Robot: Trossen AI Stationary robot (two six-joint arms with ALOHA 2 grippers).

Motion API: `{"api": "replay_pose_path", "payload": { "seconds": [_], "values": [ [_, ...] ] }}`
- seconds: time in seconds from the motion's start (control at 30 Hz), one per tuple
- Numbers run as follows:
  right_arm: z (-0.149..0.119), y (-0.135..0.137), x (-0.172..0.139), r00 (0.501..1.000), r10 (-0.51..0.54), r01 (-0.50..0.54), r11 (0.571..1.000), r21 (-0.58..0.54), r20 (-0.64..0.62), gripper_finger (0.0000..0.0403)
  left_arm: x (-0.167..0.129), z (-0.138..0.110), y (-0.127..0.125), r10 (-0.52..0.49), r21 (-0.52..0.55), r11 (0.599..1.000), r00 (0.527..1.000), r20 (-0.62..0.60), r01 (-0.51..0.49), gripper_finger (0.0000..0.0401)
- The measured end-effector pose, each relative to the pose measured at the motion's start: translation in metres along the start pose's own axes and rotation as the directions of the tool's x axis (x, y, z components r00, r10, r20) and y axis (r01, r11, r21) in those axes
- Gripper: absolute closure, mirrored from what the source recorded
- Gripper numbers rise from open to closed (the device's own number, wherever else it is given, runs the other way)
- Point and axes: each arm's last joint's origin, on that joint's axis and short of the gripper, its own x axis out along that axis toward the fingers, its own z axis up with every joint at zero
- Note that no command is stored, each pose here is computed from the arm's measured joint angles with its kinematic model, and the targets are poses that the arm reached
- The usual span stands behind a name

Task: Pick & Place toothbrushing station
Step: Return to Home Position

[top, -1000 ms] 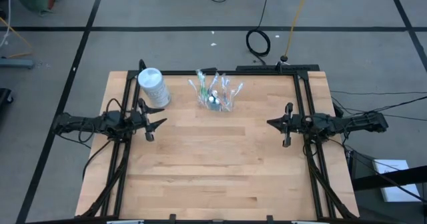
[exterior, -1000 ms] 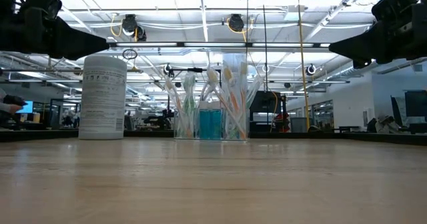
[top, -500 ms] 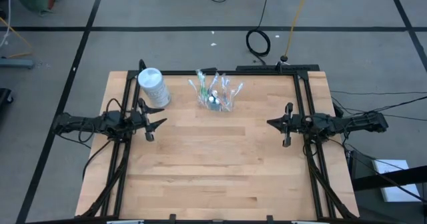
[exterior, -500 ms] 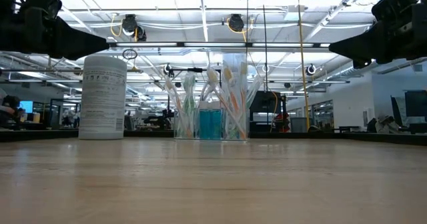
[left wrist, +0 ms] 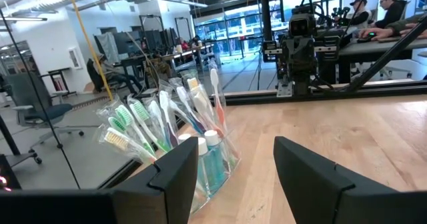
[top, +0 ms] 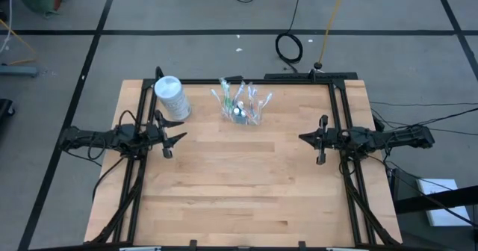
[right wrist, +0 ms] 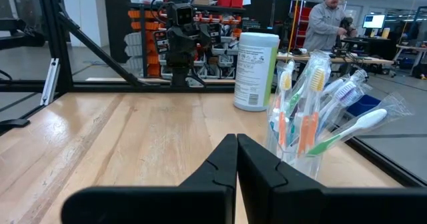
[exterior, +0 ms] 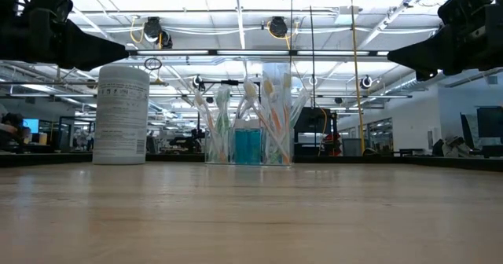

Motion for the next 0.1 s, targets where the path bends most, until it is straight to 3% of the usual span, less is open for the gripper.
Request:
{"api": "replay_pose_path", "payload": {
  "seconds": [0.1],
  "values": [
    [0.0000,0.0000,0.0000,1.000,0.000,0.000,1.000,0.000,0.000,0.0399,0.0000,0.0000,0.0000,0.000,0.000,1.000,1.000,0.000,0.000,0.0199]
  ]
}}
